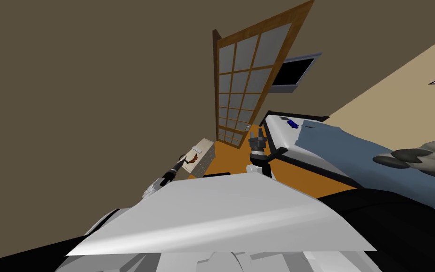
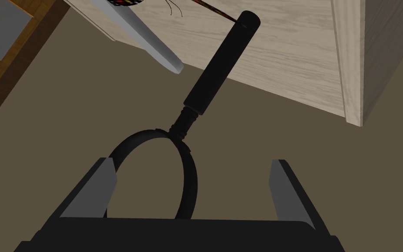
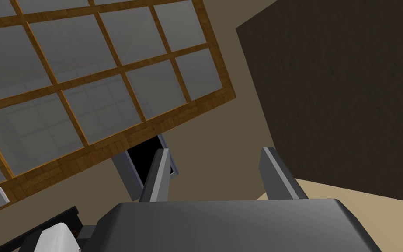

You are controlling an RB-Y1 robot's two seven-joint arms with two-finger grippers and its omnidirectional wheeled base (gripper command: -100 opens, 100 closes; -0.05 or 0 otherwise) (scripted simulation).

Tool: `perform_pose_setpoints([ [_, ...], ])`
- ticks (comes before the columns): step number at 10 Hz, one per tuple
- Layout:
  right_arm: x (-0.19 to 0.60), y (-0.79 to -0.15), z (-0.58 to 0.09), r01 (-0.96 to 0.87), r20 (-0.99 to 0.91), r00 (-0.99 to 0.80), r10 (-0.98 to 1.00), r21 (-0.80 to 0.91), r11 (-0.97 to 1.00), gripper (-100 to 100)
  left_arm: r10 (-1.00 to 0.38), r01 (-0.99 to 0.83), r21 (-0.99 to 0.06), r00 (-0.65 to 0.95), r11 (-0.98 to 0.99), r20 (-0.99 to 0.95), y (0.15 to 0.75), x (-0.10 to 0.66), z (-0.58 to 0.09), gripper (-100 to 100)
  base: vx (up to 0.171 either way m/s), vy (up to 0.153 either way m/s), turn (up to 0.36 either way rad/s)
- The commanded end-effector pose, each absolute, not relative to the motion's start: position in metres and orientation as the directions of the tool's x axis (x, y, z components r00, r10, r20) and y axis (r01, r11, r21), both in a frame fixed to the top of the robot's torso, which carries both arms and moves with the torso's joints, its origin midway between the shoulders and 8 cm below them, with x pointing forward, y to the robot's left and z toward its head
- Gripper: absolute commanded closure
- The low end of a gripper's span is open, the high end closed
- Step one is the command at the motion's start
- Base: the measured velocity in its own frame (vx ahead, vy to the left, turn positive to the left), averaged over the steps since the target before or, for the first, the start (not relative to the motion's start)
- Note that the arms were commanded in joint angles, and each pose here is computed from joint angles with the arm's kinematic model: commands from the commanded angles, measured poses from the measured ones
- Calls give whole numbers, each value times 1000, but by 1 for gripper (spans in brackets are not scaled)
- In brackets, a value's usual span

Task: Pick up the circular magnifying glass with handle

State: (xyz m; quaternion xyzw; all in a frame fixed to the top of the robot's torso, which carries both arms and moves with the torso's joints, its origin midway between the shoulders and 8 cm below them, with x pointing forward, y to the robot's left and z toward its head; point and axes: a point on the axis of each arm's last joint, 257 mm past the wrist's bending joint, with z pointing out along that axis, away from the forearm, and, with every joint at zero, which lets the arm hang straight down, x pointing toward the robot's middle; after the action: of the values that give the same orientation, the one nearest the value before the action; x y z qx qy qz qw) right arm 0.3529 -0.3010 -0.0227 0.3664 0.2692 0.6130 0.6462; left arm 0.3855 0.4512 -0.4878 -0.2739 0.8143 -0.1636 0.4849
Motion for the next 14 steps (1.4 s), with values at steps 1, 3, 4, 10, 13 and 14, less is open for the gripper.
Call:
perform_pose_setpoints([
  [1,353,-301,-23,-595,101,104,989,804,-20,0,-588,-244,-536,-389,808,-709,430,404,-481,-100,21,27,194],
  [3,353,-301,-23,-595,101,104,989,804,-20,0,-590,-253,-534,-393,807,-706,433,400,-484,-100,19,12,50],
  [4,353,-301,-23,-595,101,104,989,804,-20,0,-588,-244,-536,-389,808,-709,430,404,-481,-100,0,0,-18],
  [10,353,-301,-23,-595,101,104,989,803,-20,0,-554,-183,-531,-424,828,-717,389,428,-476,100,21,-15,107],
  [13,353,-301,-23,-595,101,104,989,803,-20,0,-555,-186,-531,-420,827,-718,391,429,-475,100,0,2,8],
  [14,353,-301,-23,-595,101,104,989,803,-20,0,-556,-186,-531,-420,827,-718,391,429,-475,100,0,0,0],
])
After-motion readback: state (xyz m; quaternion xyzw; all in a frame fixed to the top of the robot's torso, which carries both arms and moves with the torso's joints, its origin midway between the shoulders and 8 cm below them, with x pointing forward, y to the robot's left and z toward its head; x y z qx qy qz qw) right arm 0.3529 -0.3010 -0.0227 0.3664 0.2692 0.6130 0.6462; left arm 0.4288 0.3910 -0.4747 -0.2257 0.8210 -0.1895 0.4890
